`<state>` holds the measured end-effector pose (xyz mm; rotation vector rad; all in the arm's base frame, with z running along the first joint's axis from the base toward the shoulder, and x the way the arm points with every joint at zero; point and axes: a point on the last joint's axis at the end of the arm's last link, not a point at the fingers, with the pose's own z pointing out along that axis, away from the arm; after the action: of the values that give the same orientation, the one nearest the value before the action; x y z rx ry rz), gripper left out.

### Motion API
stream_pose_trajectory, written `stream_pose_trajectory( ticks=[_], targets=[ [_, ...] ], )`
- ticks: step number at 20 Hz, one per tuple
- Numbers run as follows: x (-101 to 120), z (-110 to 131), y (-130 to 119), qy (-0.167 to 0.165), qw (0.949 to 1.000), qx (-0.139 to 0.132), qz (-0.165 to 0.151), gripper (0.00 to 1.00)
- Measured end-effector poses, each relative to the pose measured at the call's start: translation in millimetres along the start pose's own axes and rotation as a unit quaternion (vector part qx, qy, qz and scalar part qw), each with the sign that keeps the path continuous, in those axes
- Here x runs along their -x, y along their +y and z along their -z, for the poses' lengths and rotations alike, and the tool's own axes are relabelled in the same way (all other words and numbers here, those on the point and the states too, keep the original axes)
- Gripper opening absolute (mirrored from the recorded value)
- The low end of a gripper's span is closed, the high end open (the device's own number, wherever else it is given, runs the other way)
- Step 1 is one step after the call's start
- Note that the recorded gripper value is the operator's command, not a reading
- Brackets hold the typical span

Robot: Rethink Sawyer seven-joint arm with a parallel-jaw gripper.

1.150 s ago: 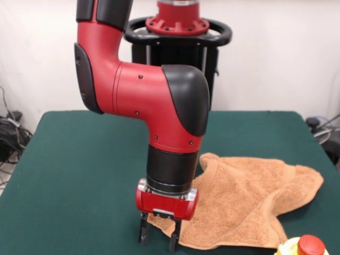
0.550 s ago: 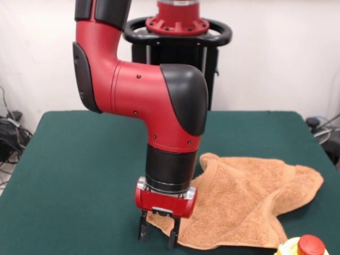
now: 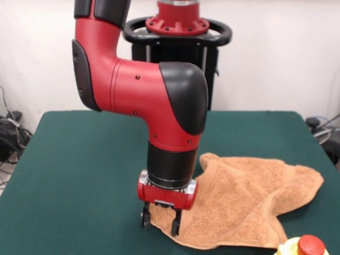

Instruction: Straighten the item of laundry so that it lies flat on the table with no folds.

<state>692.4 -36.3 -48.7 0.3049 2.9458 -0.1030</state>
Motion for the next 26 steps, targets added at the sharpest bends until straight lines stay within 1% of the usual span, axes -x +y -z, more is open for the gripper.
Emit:
stream_pose_trajectory(
  ticks=[5,8,19,26],
  targets=[
    [-0.9,4.6,-2.0,0.015,0.9999,-0.001,-0.001,1.00],
    [1.2,8.3,-4.4,0.017,0.9998,-0.002,-0.003,1.00],
    [9.8,18.9,-33.4,0.029,0.9993,-0.005,-0.024,1.00],
    [10.8,22.5,-38.1,0.035,0.9990,-0.006,-0.027,1.00]
  ],
)
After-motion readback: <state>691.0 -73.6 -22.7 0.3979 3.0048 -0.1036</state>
